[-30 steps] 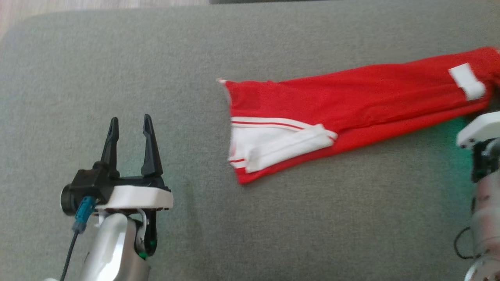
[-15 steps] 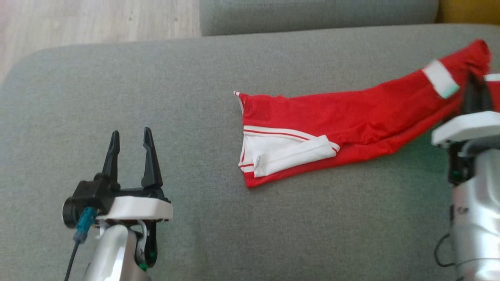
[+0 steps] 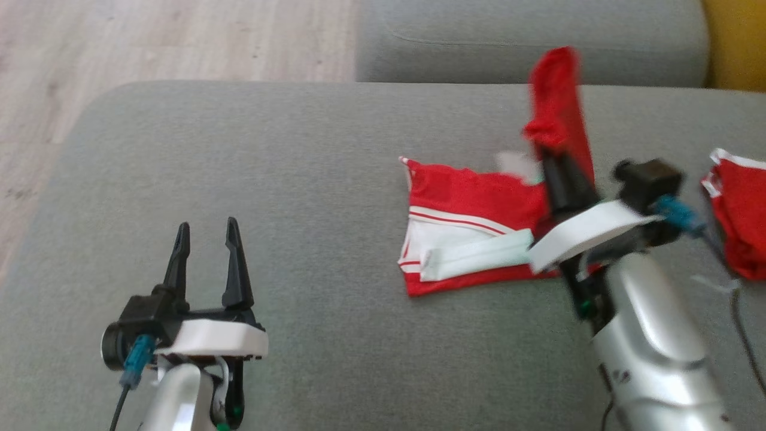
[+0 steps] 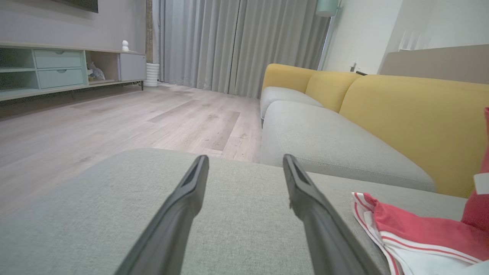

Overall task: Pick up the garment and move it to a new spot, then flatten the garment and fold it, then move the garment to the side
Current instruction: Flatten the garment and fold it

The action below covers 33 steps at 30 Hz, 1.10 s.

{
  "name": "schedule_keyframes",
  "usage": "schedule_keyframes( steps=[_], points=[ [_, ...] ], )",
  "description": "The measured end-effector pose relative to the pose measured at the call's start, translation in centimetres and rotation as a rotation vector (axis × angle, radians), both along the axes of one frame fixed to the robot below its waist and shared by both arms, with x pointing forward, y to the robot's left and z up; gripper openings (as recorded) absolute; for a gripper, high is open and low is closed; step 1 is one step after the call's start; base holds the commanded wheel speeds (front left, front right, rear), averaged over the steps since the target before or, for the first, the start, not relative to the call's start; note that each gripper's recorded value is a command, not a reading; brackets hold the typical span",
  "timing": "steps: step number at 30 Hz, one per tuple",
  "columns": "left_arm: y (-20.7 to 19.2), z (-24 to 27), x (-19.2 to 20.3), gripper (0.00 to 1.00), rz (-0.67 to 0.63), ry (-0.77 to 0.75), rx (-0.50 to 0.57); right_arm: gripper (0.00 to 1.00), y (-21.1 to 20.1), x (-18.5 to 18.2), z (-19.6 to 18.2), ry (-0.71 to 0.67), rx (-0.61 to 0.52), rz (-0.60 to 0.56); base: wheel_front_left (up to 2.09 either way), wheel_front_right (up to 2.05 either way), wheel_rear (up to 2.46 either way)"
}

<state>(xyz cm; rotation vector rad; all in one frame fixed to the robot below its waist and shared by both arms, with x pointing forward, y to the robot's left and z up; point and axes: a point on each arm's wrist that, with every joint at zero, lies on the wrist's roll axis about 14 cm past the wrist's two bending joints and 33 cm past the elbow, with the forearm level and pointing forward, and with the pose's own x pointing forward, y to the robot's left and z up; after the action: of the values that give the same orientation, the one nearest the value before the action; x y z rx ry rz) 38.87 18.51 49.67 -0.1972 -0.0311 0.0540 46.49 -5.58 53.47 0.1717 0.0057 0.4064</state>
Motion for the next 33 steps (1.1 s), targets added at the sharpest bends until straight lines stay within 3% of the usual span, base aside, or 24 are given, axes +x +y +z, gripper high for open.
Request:
schedule_keyframes(
  steps=[9, 20, 21, 24, 29, 33],
  points=[
    [2.0, -0.4, -1.5, 1.00, 0.061, 0.013, 0.003, 0.00, 7.7, -3.3, -3.8, 0.111, -0.025, 0.242, 0.00, 0.00, 0.00],
    [2.7, -1.7, -1.8, 1.00, 0.082, 0.052, 0.006, 0.00, 9.1, -4.7, -10.1, 0.252, -0.137, 0.316, 0.00, 0.00, 0.00],
    [2.7, -1.8, -1.8, 1.00, 0.081, 0.056, 0.006, 1.00, 8.6, -4.7, -10.8, 0.255, -0.147, 0.305, 0.00, 0.00, 0.00],
    [2.5, -1.8, -1.7, 1.00, 0.077, 0.055, 0.002, 1.00, 8.7, -5.3, -11.5, 0.271, -0.159, 0.322, 0.00, 0.00, 0.00],
    [1.8, -1.5, -1.3, 1.00, 0.054, 0.047, -0.001, 1.00, 10.8, -6.6, -9.6, 0.232, -0.082, 0.379, 0.00, 0.00, 0.00],
    [0.9, -1.1, -0.9, 1.00, 0.027, 0.033, -0.002, 1.00, 8.3, -4.2, -7.8, 0.170, -0.077, 0.281, 0.00, 0.00, 0.00]
  ],
)
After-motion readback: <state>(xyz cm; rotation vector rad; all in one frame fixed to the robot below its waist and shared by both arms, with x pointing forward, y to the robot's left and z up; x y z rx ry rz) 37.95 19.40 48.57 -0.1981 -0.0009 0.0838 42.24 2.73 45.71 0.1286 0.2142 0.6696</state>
